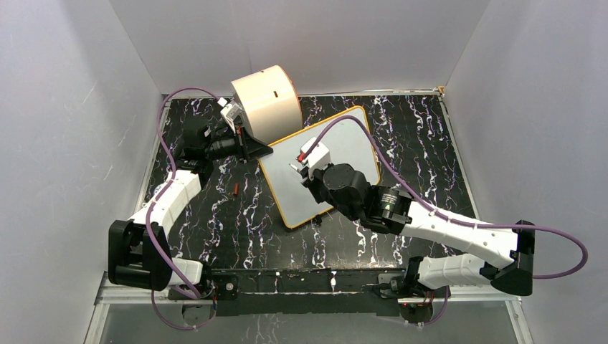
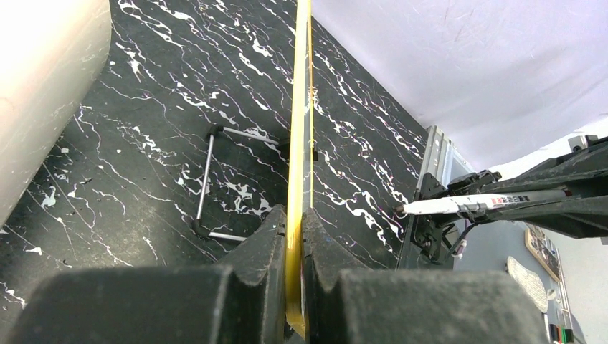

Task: Write a sentence on the whiteboard

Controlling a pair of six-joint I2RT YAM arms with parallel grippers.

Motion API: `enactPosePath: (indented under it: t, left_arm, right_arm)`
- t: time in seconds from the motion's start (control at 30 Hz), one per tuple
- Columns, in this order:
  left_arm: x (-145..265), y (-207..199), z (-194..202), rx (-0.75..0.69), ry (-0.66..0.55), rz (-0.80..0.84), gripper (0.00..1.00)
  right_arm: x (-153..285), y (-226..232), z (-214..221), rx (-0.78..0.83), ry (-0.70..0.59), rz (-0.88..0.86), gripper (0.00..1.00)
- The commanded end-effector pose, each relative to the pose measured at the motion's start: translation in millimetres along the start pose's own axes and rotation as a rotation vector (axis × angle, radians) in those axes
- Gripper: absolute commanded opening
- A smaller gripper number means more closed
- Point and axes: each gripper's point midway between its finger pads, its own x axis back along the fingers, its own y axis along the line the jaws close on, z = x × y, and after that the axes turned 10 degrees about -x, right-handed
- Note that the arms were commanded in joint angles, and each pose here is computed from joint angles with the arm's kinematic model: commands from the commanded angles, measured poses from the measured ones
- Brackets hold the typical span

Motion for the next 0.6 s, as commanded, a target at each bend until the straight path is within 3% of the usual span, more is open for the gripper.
enactPosePath:
  t: [0.0,0.57]
  left_arm:
    - [4.0,0.7,-2.9,-0.035,-0.011,-0.037,0.00]
    - [-0.2,-2.2,-0.1,-0.029,-0.016,0.015,0.00]
  right_arm:
    - [3.5,-0.9,-21.1,-0.032,-0.092,0.015,0.00]
    - [-13.9,18.8,-5.5,0.007,-0.062,0.038,0.00]
